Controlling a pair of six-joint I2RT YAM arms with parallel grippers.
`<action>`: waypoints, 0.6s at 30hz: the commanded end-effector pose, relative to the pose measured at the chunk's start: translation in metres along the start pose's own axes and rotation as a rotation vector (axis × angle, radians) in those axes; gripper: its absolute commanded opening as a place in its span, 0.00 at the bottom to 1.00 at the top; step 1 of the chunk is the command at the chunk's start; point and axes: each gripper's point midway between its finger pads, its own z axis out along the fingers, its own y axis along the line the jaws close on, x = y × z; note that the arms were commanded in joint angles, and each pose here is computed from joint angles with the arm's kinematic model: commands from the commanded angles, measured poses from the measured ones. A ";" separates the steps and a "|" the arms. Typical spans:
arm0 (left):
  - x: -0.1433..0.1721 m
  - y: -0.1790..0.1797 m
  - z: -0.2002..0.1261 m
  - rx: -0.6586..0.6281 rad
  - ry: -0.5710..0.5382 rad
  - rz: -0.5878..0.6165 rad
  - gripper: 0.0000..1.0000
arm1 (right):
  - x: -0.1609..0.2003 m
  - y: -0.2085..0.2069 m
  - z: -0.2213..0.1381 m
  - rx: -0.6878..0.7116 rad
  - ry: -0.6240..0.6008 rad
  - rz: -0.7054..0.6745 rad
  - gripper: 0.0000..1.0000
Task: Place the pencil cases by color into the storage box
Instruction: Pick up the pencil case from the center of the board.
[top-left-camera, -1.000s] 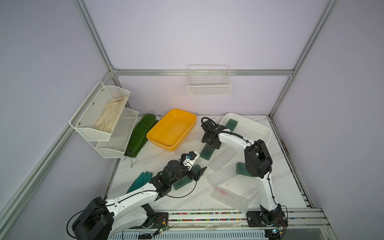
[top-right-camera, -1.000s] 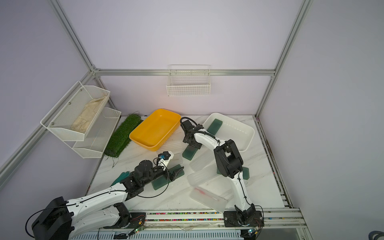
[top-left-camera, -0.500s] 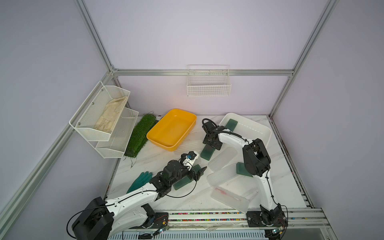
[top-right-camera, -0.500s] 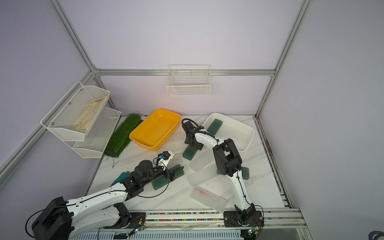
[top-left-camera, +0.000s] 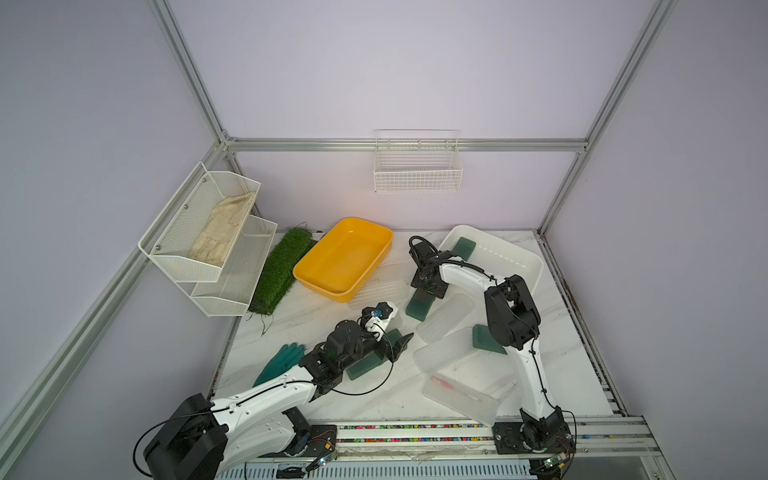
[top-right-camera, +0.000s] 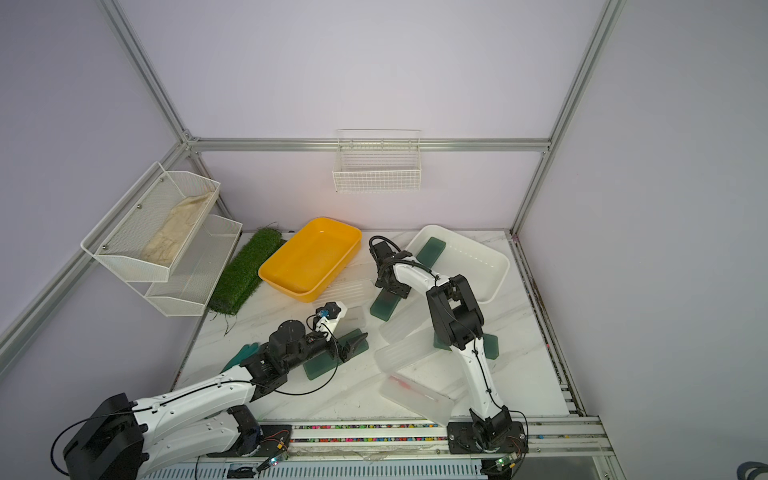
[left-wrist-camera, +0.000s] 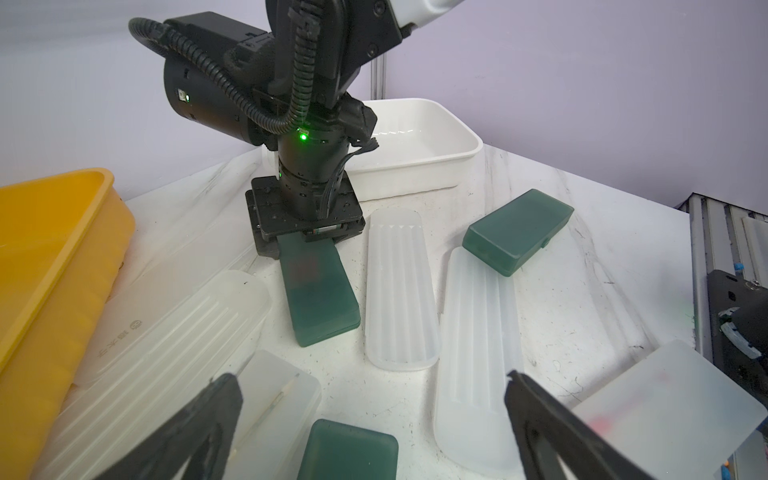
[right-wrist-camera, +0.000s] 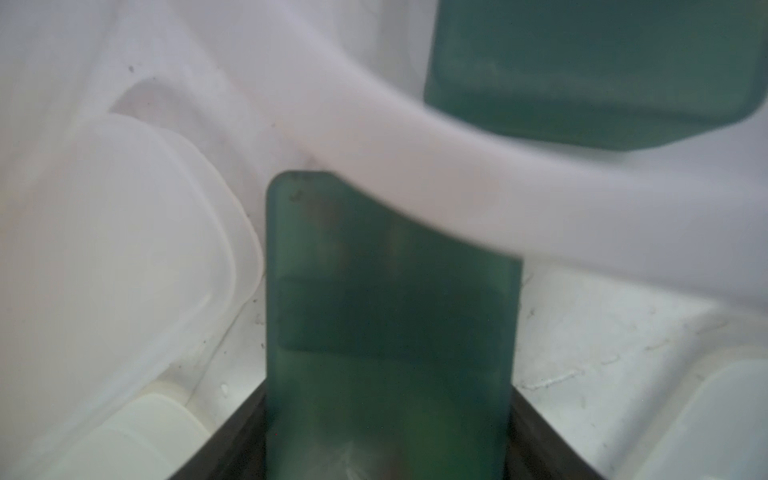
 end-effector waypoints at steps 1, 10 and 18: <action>-0.008 0.000 -0.002 -0.009 -0.027 -0.003 1.00 | 0.003 -0.001 0.015 0.010 0.018 -0.009 0.67; -0.009 0.007 0.000 -0.047 -0.004 -0.044 1.00 | -0.017 0.025 -0.020 -0.108 -0.066 -0.015 0.57; -0.014 0.011 -0.002 -0.072 -0.010 -0.061 1.00 | -0.023 0.053 -0.060 -0.186 -0.131 -0.058 0.56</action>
